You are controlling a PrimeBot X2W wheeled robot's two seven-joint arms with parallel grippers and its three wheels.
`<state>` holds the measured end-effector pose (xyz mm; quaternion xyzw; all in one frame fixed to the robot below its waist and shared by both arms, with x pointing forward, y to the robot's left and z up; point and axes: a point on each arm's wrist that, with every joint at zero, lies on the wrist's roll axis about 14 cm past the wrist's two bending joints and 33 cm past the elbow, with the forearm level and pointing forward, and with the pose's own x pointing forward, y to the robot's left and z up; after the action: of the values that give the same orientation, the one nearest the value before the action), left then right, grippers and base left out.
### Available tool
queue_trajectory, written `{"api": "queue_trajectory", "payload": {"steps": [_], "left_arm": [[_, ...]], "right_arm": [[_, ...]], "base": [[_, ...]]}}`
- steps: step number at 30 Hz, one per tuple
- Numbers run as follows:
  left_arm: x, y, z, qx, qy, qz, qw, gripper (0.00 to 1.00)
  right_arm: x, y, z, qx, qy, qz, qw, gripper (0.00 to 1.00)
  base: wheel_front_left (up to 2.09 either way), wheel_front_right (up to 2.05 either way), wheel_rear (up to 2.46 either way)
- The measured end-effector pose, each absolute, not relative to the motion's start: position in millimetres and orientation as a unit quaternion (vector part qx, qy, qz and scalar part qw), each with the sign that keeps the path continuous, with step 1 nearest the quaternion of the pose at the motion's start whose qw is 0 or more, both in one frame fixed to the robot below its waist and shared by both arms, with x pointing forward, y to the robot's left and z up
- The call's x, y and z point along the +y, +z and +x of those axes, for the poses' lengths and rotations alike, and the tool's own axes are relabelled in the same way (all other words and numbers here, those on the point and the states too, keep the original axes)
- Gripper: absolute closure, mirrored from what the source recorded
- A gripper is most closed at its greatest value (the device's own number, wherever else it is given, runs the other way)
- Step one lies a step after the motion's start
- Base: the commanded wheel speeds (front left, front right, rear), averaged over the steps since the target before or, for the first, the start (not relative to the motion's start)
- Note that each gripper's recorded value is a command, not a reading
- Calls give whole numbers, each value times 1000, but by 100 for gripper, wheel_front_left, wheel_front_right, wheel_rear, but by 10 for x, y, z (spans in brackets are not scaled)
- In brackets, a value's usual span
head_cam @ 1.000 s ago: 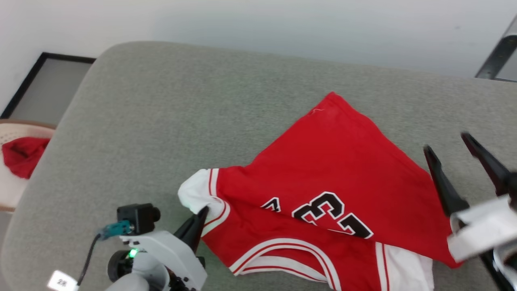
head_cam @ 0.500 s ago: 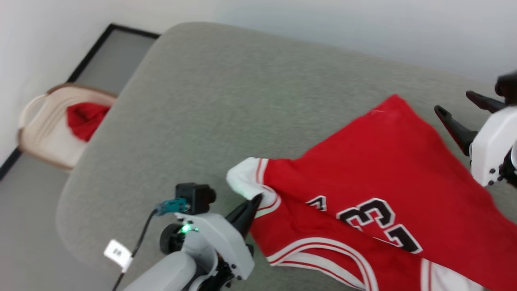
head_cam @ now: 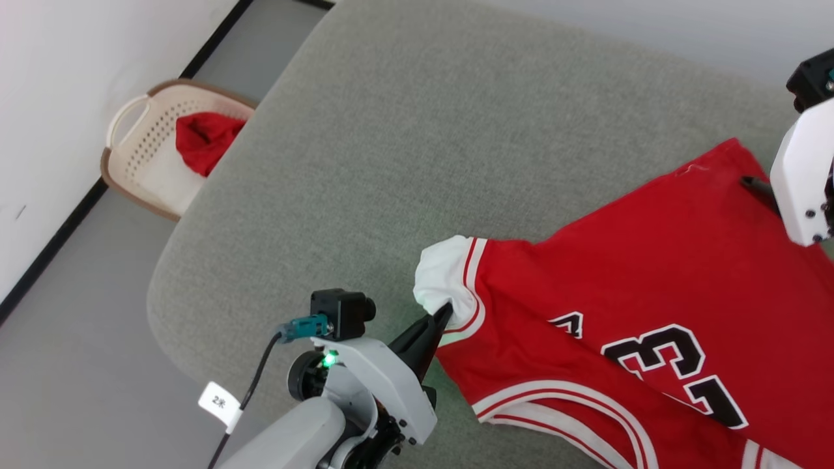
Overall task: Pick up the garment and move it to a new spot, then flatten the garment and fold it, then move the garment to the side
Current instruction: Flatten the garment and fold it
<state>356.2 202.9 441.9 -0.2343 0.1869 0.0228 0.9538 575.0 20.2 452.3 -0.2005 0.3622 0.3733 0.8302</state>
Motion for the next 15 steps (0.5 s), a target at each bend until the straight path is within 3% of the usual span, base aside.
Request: {"api": "queue_trajectory", "payload": {"steps": [8, 15], "left_arm": [[2043, 4261, 3625, 198, 34, -239, 950, 100], [2059, 4171, 3640, 205, 42, -243, 947, 100]], "right_arm": [[172, 4003, 5780, 461, 350, -206, 789, 0], [232, 3862, 5820, 489, 343, -193, 779, 0]], "base": [[0, 0, 0], [0, 0, 0]]}}
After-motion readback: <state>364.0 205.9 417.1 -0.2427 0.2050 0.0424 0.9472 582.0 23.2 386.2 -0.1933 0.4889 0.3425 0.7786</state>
